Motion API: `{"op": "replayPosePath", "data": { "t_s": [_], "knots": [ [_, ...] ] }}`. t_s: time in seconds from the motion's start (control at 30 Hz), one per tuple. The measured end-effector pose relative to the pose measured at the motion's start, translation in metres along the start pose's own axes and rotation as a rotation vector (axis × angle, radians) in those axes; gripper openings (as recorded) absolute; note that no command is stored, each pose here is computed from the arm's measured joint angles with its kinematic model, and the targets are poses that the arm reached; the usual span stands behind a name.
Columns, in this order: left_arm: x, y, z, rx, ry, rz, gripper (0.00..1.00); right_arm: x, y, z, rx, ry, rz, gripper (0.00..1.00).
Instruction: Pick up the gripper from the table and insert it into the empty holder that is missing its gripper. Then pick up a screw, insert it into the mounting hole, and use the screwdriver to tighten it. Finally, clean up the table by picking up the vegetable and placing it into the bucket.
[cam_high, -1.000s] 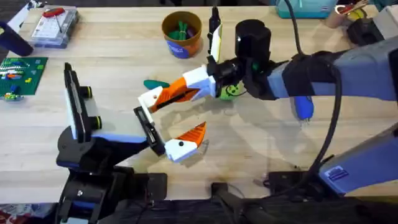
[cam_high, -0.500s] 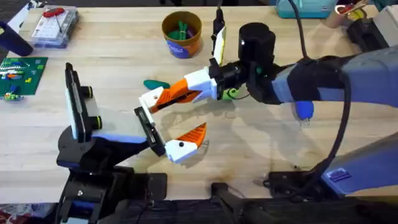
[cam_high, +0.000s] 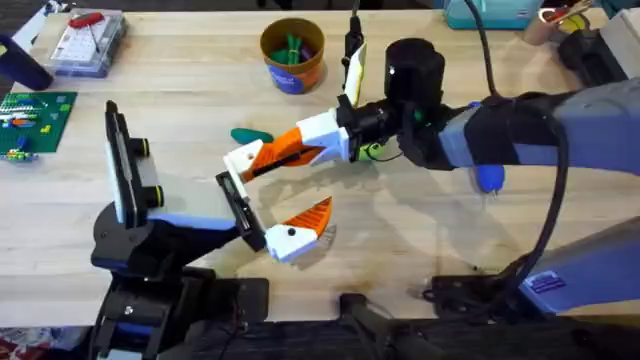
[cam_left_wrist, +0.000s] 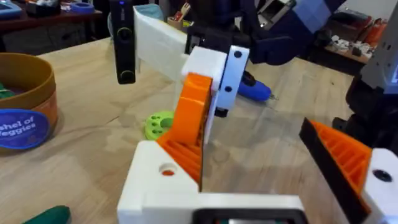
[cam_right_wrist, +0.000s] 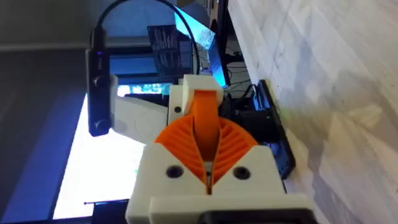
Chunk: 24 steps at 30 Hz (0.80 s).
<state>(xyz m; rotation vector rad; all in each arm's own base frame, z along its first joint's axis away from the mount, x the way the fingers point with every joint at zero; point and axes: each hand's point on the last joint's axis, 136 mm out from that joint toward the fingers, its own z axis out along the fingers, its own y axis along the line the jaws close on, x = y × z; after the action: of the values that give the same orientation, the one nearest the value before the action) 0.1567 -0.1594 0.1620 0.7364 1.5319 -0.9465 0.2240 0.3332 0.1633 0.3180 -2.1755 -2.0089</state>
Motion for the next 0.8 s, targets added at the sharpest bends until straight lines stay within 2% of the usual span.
{"op": "replayPosePath", "data": {
  "t_s": [0.8],
  "knots": [
    [0.0,0.0003,0.0,-0.001,0.0,0.0,0.987,-0.0015,0.0002,0.0003,0.002,-0.006,0.011,0.007]
  ]
}}
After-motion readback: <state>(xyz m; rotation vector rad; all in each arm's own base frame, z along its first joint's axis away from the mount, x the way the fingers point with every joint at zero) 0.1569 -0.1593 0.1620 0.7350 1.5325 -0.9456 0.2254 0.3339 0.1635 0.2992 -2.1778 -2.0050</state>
